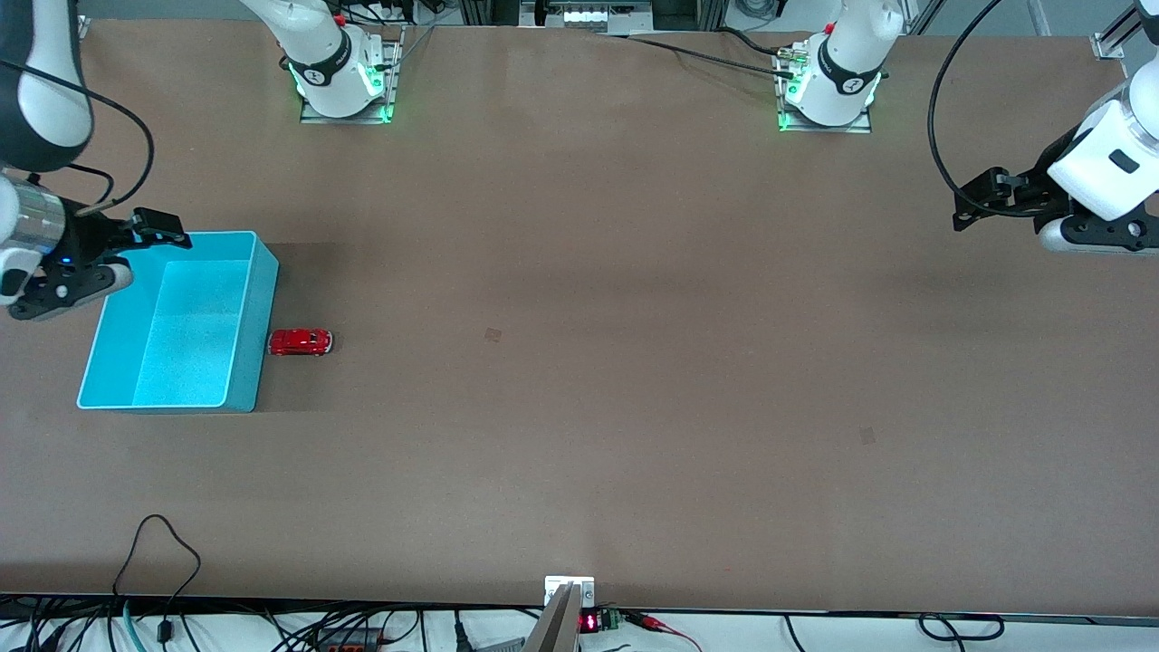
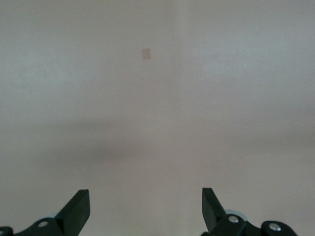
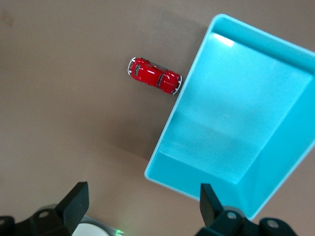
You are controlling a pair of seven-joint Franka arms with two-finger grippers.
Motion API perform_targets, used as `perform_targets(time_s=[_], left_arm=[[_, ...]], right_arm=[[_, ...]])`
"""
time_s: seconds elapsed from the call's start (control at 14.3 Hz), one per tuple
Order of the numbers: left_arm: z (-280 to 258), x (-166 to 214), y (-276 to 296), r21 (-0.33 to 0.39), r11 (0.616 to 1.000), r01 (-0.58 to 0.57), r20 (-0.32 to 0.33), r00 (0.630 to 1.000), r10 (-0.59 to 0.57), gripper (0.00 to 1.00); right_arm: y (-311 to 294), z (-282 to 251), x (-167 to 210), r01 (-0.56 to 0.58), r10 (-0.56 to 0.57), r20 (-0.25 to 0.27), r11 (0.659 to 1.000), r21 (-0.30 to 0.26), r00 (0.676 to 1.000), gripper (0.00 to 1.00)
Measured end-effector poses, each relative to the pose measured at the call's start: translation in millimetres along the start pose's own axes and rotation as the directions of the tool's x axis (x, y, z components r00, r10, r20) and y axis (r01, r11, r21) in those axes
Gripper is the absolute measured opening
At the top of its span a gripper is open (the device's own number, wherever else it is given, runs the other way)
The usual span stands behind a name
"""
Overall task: Wind red beetle toy and store in blue box
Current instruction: 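Reach the right gripper down to the car beside the box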
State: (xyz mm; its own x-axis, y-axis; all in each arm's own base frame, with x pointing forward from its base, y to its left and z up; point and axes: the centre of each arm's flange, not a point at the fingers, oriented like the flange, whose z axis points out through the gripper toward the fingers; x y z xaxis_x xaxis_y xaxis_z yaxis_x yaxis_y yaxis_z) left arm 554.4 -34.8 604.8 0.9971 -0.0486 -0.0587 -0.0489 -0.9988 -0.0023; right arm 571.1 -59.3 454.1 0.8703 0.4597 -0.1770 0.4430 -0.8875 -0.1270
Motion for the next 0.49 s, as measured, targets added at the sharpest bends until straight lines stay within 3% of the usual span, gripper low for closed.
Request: perform_targets(time_s=[0.14,0.28,0.49], left_arm=[[-1,0,5,0.0,1.0,-0.016,-0.006,1.0,0.016,1.0],[-1,0,11,0.001,1.0,-0.028,-0.007,1.0,0.028,1.0],[-1,0,13,0.001,1.0,-0.031,-0.008,0.999,0.031,1.0]], right_arm=[[-1,31,1,0.184,-0.184,-0.022,0.983,-0.022,0.983,1.0],[0,57,6,0.373,-0.376,-0.04,0.926,-0.06,0.926,1.0],[-6,94,24,0.649,-0.657,-0.032,0.749,-0.131,0.753,1.0]])
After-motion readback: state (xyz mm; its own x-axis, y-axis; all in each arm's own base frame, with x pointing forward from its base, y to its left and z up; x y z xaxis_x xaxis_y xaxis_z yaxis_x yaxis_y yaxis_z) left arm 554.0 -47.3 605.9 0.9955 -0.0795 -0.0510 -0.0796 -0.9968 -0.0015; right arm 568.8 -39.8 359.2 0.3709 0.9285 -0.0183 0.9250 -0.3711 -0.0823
